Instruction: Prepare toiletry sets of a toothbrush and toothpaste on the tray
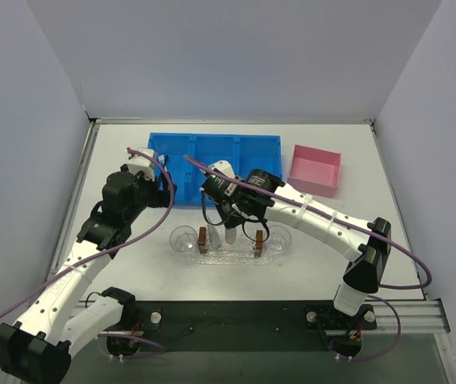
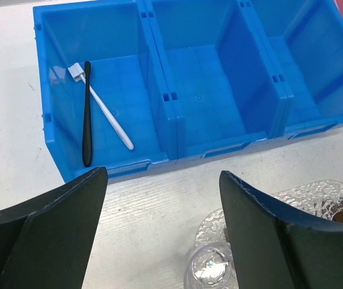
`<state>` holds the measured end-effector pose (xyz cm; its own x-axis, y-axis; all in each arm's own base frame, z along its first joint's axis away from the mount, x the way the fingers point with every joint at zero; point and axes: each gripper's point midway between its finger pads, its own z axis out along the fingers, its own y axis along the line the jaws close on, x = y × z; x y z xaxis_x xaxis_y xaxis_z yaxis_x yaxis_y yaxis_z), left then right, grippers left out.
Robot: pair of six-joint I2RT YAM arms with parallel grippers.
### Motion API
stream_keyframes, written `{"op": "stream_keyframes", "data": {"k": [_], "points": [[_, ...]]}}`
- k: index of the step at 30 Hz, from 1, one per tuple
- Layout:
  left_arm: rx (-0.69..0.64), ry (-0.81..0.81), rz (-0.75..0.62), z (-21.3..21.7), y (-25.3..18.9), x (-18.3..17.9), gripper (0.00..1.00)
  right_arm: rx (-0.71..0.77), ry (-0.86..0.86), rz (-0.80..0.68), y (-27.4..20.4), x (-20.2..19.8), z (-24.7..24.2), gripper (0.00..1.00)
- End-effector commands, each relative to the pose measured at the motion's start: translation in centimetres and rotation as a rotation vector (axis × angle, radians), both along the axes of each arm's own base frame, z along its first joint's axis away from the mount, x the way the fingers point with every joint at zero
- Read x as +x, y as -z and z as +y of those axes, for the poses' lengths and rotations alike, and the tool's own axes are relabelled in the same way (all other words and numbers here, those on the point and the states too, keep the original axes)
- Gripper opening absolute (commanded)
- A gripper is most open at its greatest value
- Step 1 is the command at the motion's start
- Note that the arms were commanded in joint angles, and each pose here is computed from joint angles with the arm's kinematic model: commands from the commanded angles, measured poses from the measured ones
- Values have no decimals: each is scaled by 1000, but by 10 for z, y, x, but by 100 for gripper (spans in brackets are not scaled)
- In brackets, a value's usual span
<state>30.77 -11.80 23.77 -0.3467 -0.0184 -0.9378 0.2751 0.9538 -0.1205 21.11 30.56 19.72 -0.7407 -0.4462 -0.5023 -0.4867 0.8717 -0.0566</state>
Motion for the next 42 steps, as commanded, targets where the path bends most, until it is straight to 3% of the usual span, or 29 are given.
{"op": "stream_keyframes", "data": {"k": [1,42], "points": [[-2,-1,-47,-1,-19,4,86,-27,-5,10,4,-4,-1,0],[2,-5,-48,0,-19,3,86,-66,15,-7,39,3,-1,0]]}}
